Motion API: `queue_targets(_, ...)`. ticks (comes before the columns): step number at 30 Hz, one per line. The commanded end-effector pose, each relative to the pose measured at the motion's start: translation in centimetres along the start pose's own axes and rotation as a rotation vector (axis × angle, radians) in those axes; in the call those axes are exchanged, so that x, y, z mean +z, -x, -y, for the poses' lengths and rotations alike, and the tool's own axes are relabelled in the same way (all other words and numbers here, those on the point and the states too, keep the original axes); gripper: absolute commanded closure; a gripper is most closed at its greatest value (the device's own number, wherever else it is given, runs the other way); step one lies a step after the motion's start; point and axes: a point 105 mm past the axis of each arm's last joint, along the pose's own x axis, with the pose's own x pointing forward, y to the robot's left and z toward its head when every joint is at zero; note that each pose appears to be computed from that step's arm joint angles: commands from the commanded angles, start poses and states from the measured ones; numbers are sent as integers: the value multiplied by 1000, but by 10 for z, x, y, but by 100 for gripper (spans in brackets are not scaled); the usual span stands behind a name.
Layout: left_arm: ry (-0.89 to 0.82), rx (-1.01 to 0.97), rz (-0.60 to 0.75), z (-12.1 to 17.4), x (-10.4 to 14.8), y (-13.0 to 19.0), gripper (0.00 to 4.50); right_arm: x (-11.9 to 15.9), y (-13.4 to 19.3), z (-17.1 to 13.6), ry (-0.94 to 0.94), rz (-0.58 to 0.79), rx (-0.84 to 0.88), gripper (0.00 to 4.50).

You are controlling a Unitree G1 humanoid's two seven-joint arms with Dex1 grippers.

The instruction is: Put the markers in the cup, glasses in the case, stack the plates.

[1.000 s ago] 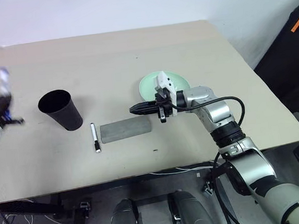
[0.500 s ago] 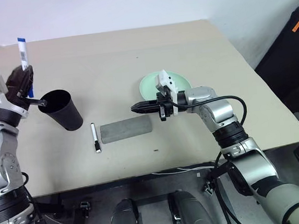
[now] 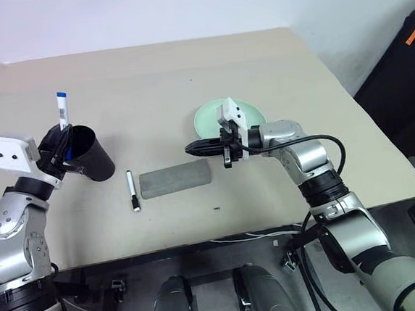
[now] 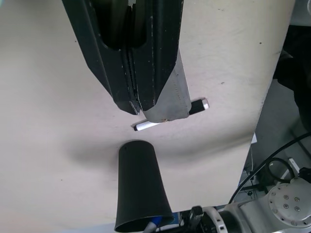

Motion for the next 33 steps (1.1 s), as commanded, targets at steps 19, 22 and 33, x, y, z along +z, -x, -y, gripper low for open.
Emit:
queue_targets(19,110,-192,164,34,62,16,1,34,15,1,94,131,2,450)
queue_targets(22,103,-249,105,48,70,31,1,35,18,0,80,145,18,450)
queue_targets(33,207,-194,-250,59,33,74,0,36,19,-6,51,191,66,151)
